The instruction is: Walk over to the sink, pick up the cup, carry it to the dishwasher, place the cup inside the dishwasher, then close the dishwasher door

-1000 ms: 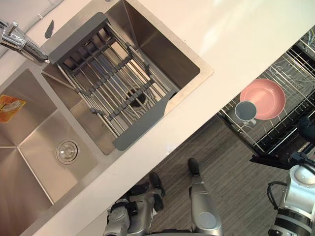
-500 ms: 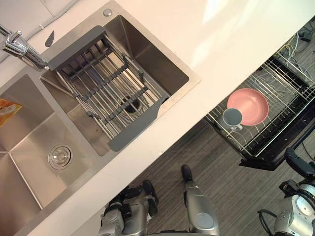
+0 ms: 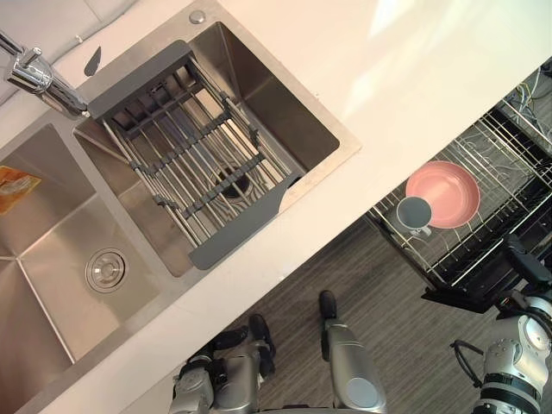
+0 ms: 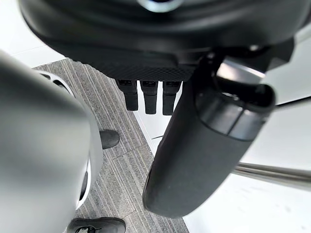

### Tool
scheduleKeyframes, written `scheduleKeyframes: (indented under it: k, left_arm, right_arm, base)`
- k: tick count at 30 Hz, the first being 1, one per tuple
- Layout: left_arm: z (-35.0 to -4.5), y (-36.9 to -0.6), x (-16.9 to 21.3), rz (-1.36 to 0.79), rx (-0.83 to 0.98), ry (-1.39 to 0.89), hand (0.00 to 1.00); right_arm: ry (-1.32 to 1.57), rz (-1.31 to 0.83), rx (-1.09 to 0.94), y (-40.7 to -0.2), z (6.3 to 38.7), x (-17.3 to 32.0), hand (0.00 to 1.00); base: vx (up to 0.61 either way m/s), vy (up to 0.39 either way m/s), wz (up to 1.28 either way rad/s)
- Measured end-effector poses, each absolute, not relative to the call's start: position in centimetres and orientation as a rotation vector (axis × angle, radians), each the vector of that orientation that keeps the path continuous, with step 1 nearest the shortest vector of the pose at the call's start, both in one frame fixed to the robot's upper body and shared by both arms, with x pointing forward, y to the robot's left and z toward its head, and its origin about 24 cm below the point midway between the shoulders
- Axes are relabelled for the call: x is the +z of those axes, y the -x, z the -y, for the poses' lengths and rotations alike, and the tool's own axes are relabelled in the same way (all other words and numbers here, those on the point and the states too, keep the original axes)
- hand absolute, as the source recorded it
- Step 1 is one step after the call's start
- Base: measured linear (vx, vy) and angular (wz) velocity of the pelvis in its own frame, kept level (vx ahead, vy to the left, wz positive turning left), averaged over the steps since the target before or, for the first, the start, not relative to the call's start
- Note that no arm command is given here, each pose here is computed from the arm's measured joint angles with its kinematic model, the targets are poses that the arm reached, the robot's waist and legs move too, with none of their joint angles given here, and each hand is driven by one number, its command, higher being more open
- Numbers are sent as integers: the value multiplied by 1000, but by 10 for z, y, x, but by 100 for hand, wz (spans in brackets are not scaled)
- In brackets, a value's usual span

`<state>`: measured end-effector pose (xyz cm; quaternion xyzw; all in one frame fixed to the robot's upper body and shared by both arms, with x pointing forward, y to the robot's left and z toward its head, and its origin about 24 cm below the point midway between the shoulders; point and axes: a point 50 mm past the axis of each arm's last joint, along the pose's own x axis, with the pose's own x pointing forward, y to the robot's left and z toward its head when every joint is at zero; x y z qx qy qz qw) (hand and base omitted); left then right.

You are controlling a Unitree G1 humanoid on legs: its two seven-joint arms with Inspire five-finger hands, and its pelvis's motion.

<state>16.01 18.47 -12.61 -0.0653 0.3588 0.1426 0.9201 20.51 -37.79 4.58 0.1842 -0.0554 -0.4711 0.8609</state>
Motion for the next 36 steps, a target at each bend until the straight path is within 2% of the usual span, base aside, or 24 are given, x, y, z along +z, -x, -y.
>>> scheduleKeyframes:
  k: [11,18,26,36]
  left_arm:
    - [-183,-160,-125,-722,272,122,90]
    - [-168,-162,-125,-721,193,119,90]
    - [-171,-161,-125,-721,191,100,90]
    - [-170,-165,-123,-708,155,55,90]
  right_arm:
    - [-602,247,-918,-220,368,49,90]
    - [-683,365,-729,-266,343,83,90]
    - [-718,454,-525,-320,316,135,90]
    - [-902,497,-582,-318,323,122,90]
  base:
    - [-6,-3,10]
    - [-57,12,25]
    - [-93,1,30]
    - [-14,5,25]
